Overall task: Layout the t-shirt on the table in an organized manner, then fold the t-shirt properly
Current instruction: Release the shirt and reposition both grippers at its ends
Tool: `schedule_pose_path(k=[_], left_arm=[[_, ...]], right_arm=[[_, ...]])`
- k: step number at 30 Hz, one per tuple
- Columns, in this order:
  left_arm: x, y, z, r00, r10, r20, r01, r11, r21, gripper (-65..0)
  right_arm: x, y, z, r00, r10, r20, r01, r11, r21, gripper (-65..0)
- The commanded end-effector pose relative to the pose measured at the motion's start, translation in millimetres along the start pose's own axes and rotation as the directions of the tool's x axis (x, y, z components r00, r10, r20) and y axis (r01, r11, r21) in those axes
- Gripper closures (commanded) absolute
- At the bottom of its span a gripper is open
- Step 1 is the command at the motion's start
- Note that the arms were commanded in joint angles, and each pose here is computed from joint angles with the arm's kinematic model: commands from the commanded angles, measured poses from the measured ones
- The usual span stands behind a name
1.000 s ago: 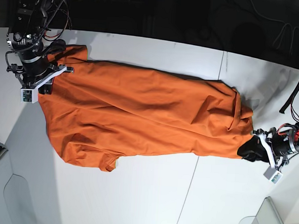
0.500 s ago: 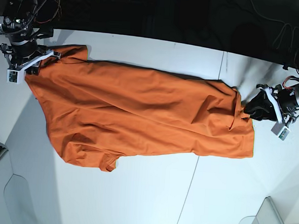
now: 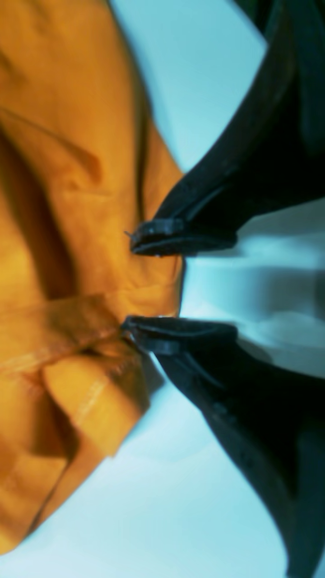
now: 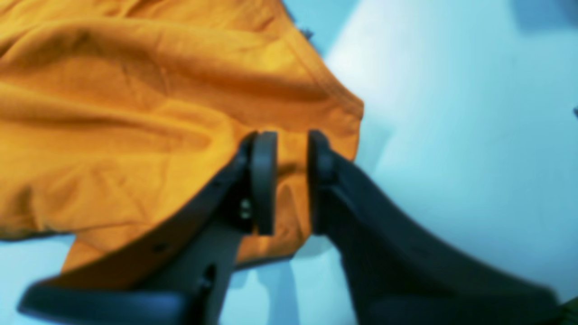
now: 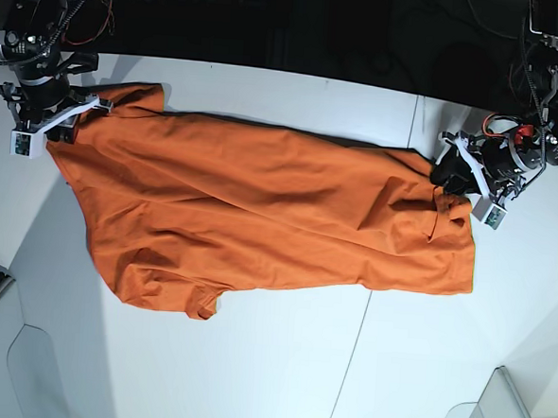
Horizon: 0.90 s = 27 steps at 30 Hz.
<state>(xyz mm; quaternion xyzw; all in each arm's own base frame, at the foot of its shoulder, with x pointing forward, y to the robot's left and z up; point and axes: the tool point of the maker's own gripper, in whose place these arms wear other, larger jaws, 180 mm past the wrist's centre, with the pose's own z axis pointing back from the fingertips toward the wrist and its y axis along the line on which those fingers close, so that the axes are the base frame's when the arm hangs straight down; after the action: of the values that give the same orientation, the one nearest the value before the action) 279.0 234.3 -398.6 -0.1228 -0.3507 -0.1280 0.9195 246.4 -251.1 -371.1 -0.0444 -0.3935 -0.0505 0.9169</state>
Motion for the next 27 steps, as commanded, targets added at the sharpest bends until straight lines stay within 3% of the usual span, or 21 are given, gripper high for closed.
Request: schedule_pose_path(k=[1,3,6,8,10,12,14,18,27], left_arm=[[13,7,4,0.999,-0.011,0.035,0.01,1.0,0.024,-25.6],[11,9,3,0.999,-0.013,0.033,0.012,0.999,0.04,-24.4],[11,13,3,0.999,-0.034,0.031,0.033,0.998,0.057,-8.5],[11,13,3,0.999,-0.042,0.027,0.04,0.997,0.059,0.0],[12,10,4,0.997,-0.072,0.025,0.071,0.997,0.035,0.0],[14,10,8,0.995,-0.102,0.02,0.101,0.994,0.027,0.0],[19,11,14,0.992,-0.128,0.013,0.127,0.991,0.032,0.0],[37,14,27,0.985,-0.166,0.039,0.165,0.986,0.027,0.0],[46,9,33,0.982,-0.175,0.067,0.176,0.984,-0.01,0.0]], right_arm=[[12,-2,2,0.999,0.008,0.041,-0.008,1.0,0.0,-16.8],[9,-2,1,0.999,0.004,0.033,-0.004,1.0,0.0,-17.2],[-2,-4,-4,1.0,-0.005,0.001,0.005,1.0,0.0,-16.6],[-10,-5,-6,1.0,-0.009,-0.023,0.009,1.0,-0.004,-10.1],[-11,-8,-6,1.0,-0.007,-0.028,0.006,1.0,-0.012,-3.8],[-9,-15,-4,1.0,-0.014,-0.02,0.014,0.999,-0.03,-3.7],[-8,-26,0,0.999,-0.039,-0.024,0.038,0.998,-0.055,-7.5],[-4,-48,16,0.99,-0.138,0.012,0.138,0.989,-0.055,-23.6],[-49,-24,33,0.982,-0.175,-0.068,0.183,0.973,0.14,-24.6]])
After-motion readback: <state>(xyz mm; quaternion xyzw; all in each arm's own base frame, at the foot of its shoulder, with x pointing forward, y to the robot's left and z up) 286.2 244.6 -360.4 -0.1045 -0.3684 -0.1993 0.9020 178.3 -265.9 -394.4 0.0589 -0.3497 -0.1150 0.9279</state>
